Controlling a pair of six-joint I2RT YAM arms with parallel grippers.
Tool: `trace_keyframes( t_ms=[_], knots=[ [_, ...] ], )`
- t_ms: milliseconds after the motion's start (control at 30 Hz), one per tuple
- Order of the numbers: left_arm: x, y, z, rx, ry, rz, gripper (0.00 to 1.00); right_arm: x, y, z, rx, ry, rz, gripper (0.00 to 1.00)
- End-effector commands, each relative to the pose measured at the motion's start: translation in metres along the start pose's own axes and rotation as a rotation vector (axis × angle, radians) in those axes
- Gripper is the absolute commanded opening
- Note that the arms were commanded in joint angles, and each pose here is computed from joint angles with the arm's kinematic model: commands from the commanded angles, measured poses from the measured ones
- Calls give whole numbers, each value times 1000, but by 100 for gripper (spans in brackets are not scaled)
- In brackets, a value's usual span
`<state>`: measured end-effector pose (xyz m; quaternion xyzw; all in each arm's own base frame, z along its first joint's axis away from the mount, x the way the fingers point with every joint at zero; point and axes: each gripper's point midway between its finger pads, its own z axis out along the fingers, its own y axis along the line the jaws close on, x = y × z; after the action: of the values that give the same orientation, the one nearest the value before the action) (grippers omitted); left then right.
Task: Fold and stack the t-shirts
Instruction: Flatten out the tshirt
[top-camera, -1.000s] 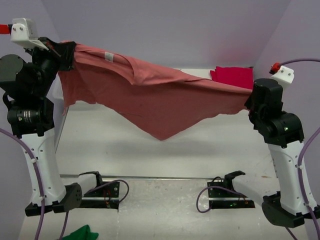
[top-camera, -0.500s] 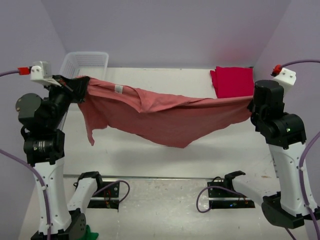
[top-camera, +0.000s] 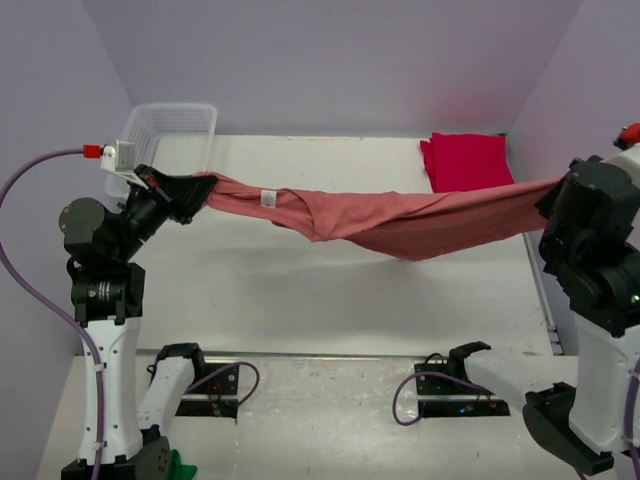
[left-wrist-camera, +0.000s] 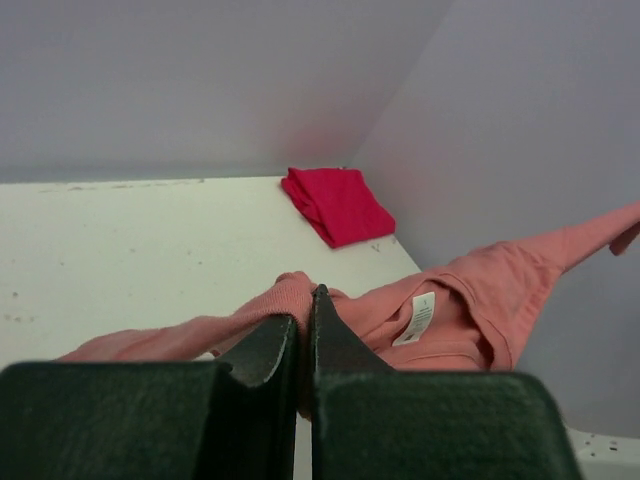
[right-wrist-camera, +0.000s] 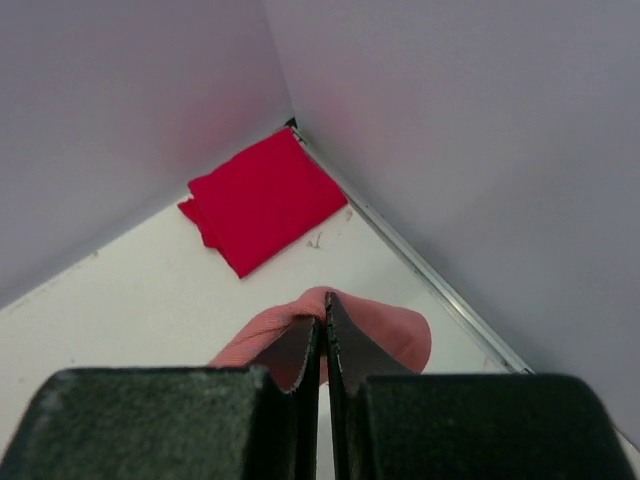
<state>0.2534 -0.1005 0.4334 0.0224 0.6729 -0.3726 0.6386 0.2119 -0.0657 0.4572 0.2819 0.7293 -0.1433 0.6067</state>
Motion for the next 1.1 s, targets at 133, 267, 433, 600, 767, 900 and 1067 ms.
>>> trace_keyframes(
  t_ms=[133, 267, 433, 600, 767, 900, 1067],
  knots=[
    [6, -43, -17, 173, -2, -25, 0, -50, -39, -32, 43, -135, 76, 0],
    [10, -43, -21, 163, -1, -38, 0, -50, -32, -29, 32, -123, 65, 0],
    [47, 23, 5, -8, 40, -134, 0, -33, 9, 0, -15, -54, 4, 0],
    [96, 101, 41, -166, 109, -171, 0, 3, 81, 57, -65, 60, -112, 0],
    [149, 152, 81, -223, 193, -225, 0, 51, 139, 113, -91, 166, -247, 0],
    [192, 195, 99, -279, 244, -277, 3, 96, 181, 164, -95, 227, -336, 0],
    [208, 226, 122, -303, 270, -275, 6, 119, 206, 206, -110, 254, -363, 0]
  ],
)
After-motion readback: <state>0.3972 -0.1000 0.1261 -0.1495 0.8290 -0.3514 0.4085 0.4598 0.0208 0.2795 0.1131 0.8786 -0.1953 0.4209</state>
